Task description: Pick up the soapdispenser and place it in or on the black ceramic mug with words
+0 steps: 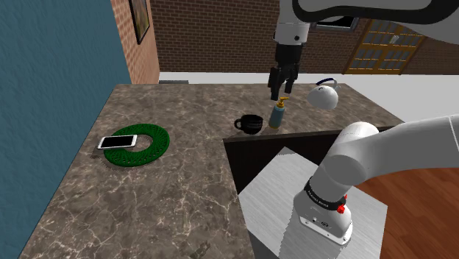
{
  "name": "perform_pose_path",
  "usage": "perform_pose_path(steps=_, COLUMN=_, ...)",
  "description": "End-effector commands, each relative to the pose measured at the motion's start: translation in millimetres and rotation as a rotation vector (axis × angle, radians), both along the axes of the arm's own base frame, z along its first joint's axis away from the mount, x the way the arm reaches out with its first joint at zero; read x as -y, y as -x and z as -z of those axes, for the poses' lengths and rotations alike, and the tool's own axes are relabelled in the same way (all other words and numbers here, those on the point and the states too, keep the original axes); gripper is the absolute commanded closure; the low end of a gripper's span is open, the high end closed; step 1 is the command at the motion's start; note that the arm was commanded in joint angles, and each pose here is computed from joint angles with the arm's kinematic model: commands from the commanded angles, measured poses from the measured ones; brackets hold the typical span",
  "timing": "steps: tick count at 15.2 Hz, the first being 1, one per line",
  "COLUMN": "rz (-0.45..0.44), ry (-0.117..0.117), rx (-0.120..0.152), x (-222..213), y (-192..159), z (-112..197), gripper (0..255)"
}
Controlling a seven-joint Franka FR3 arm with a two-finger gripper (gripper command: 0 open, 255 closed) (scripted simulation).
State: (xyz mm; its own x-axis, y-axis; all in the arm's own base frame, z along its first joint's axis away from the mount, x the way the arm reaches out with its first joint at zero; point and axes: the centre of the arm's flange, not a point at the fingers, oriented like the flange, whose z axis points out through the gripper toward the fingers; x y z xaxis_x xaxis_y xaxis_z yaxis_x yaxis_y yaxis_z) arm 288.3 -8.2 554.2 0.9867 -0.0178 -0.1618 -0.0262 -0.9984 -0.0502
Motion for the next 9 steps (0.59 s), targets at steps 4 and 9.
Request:
perform_pose_path(steps=4, rz=0.032, ry=0.002, rx=0.063, x=32, y=4, z=21, gripper=0)
perform_pose_path(steps=9, rz=0.086, ry=0.006, rx=0.169, x=86, y=10, z=58, gripper=0)
